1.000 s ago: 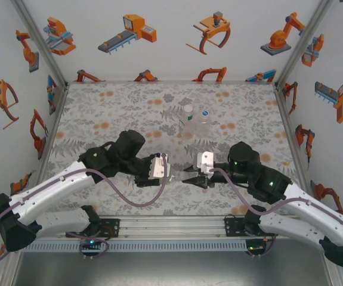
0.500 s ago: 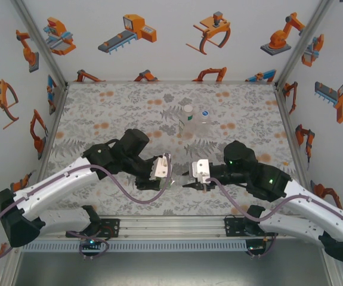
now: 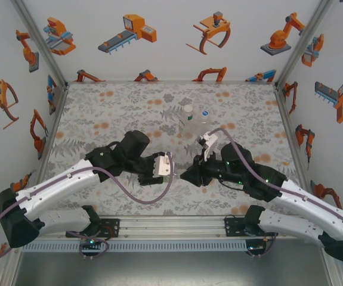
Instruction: Screw on the bottle caps
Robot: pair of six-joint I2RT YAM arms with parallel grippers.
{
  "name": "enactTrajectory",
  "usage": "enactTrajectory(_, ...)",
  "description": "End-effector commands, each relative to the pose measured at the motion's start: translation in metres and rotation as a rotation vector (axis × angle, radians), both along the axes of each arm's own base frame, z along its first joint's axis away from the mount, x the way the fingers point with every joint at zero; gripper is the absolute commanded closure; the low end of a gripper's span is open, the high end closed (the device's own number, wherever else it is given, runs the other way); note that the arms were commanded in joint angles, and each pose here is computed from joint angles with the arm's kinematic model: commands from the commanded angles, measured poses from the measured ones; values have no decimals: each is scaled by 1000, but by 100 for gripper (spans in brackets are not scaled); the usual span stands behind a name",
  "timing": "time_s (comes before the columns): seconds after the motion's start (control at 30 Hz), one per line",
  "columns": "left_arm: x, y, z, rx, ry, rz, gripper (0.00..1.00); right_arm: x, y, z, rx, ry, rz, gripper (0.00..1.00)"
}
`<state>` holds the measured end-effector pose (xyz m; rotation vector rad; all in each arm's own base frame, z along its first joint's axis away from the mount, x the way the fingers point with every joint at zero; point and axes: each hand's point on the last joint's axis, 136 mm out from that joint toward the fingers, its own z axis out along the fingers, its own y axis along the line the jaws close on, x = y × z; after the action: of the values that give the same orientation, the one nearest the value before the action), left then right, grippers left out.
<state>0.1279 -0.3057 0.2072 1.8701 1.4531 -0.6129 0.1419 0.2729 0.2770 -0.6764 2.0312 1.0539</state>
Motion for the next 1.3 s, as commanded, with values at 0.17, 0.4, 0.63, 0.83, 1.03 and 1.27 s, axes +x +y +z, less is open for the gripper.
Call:
enactTrajectory(0.17,14,-38,52,-271,-166,-17,100,30,-9,-37,462,703,-511,100)
enactTrajectory(0.4,15,-40,58,-301,-184,-18,100,36,-25,-39,528,770,-624,100)
enactTrajectory(0.63,18,-39,56,-289,-188,-4,100,36,-34,-13,487,653,-596,62)
enactTrajectory(0.83,15,-36,51,-266,-158,-5,100,34,-62,30,293,301,-536,39)
enactTrajectory(1.03,7,-34,49,-235,-110,-27,100,25,-67,75,109,-78,-343,40)
enactTrajectory(1.27,-6,-32,47,-176,25,-48,100,-27,-26,75,-177,-575,296,44)
